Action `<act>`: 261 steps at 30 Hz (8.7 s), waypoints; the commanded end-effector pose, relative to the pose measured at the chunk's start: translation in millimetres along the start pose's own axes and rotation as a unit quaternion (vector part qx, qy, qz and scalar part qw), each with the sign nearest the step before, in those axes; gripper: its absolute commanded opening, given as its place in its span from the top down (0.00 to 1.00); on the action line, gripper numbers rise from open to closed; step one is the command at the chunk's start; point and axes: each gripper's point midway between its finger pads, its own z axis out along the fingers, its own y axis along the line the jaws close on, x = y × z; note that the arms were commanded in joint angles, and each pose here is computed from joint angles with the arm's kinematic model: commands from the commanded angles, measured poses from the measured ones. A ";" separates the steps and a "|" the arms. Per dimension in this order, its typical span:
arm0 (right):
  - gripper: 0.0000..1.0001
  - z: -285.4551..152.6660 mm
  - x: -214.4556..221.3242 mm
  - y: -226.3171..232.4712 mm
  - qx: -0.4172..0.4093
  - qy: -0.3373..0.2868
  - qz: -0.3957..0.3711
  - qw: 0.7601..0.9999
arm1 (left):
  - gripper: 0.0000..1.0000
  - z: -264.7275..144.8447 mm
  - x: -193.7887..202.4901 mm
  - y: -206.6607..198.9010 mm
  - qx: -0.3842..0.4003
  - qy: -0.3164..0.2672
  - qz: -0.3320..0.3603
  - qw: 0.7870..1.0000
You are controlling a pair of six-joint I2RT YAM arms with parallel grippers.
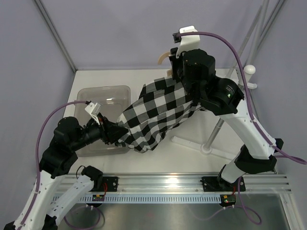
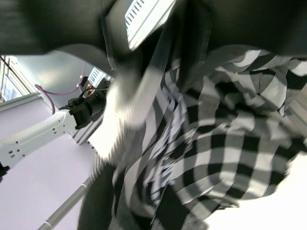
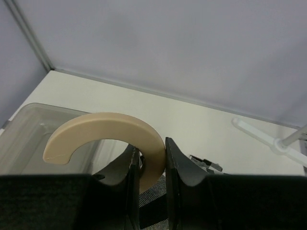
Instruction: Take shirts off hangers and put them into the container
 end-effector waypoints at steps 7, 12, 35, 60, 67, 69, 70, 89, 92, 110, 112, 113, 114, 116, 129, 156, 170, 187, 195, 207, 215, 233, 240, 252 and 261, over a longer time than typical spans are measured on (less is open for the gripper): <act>1.00 -3.9 -13.1 -53.3 0.134 -0.034 -0.042 0.990 | 0.99 -33.3 -38.0 -3.7 -0.062 -0.058 0.048 0.995; 1.00 6.9 -5.1 -71.0 0.205 -0.020 -0.064 0.976 | 1.00 -49.0 -61.3 -23.5 -0.037 -0.124 0.064 0.989; 1.00 -21.9 -33.6 -61.6 0.069 -0.044 0.014 0.997 | 0.08 -12.7 -45.4 -4.0 -0.014 -0.085 0.140 0.986; 1.00 -34.8 -42.1 -75.1 0.086 -0.052 0.023 0.995 | 1.00 10.2 -31.4 -16.1 0.067 -0.075 0.108 0.989; 1.00 -8.0 -30.6 -99.4 0.244 -0.046 -0.035 0.968 | 1.00 -97.8 -57.6 -73.2 0.066 -0.221 0.197 0.953; 1.00 -1.0 -29.0 -95.9 0.249 -0.050 -0.029 0.967 | 1.00 -114.8 -60.2 -76.9 0.055 -0.247 0.212 0.944; 1.00 1.0 -26.2 -95.8 0.256 -0.049 -0.027 0.965 | 1.00 -118.6 -61.2 -78.1 0.051 -0.249 0.209 0.944; 1.00 -42.4 -120.2 -103.4 0.188 -0.160 0.074 0.966 | 1.00 -20.2 0.9 29.7 -0.054 -0.148 -0.014 0.987; 1.00 -41.7 -111.9 -88.2 0.136 -0.154 0.099 0.974 | 1.00 7.0 -9.3 16.8 0.013 -0.150 -0.033 0.988; 1.00 -36.5 -118.2 -32.5 -0.016 -0.154 0.172 0.973 | 1.00 101.5 11.9 2.4 0.119 -0.029 -0.060 0.991; 1.00 -30.9 -109.1 -29.1 -0.015 -0.141 0.152 0.978 | 0.94 88.9 -12.5 1.3 0.088 -0.065 -0.022 0.994; 1.00 -26.6 -101.7 -25.9 -0.014 -0.131 0.143 0.981 | 0.83 82.1 -7.6 9.5 0.055 -0.050 -0.022 0.997; 1.00 -26.9 -98.2 -26.8 -0.013 -0.126 0.137 0.982 | 0.65 69.3 -26.7 2.0 0.044 -0.071 -0.003 0.996; 1.00 -20.5 -85.6 -19.7 -0.019 -0.110 0.117 0.987 | 0.51 38.5 -40.4 0.5 0.009 -0.097 0.043 0.994; 1.00 -24.3 -53.4 -1.9 -0.061 -0.059 0.057 0.995 | 0.47 -52.7 -75.3 -69.1 0.068 -0.132 0.172 0.974; 0.67 -34.8 -34.8 15.8 -0.104 -0.026 0.035 0.994 | 1.00 -9.3 -85.2 -48.8 0.054 -0.147 0.128 0.979; 0.22 -90.7 5.7 29.2 -0.189 0.030 0.074 0.979 | 1.00 -42.3 -80.0 -43.7 0.013 -0.162 0.125 0.979; 0.37 -67.5 82.6 65.6 -0.163 0.097 0.043 0.981 | 1.00 -62.5 -84.1 -59.9 0.032 -0.175 0.130 0.975; 0.51 -53.6 87.4 76.8 -0.152 0.097 0.042 0.983 | 1.00 -65.4 -80.0 -62.7 0.040 -0.170 0.132 0.976; 1.00 -49.9 92.6 55.4 -0.097 0.087 0.036 0.991 | 1.00 -70.1 -74.1 -61.3 0.038 -0.166 0.136 0.976; 1.00 -49.3 88.7 40.0 -0.063 0.073 0.033 0.995 | 1.00 -78.8 -73.4 -64.0 0.036 -0.168 0.138 0.975; 1.00 -58.6 106.9 -4.9 0.016 0.071 0.010 0.997 | 1.00 -146.3 -77.2 -77.6 -0.001 -0.194 0.157 0.968; 1.00 -51.0 156.2 10.3 0.002 0.120 -0.026 0.992 | 1.00 -137.2 -86.3 -82.9 0.011 -0.192 0.158 0.968; 1.00 -41.0 187.4 -30.1 0.124 0.125 -0.069 0.982 | 1.00 -140.4 -91.8 -86.3 0.010 -0.195 0.157 0.968; 0.90 -36.0 207.5 -48.4 0.133 0.132 -0.052 0.981 | 1.00 -145.5 -83.5 -80.9 0.001 -0.197 0.150 0.969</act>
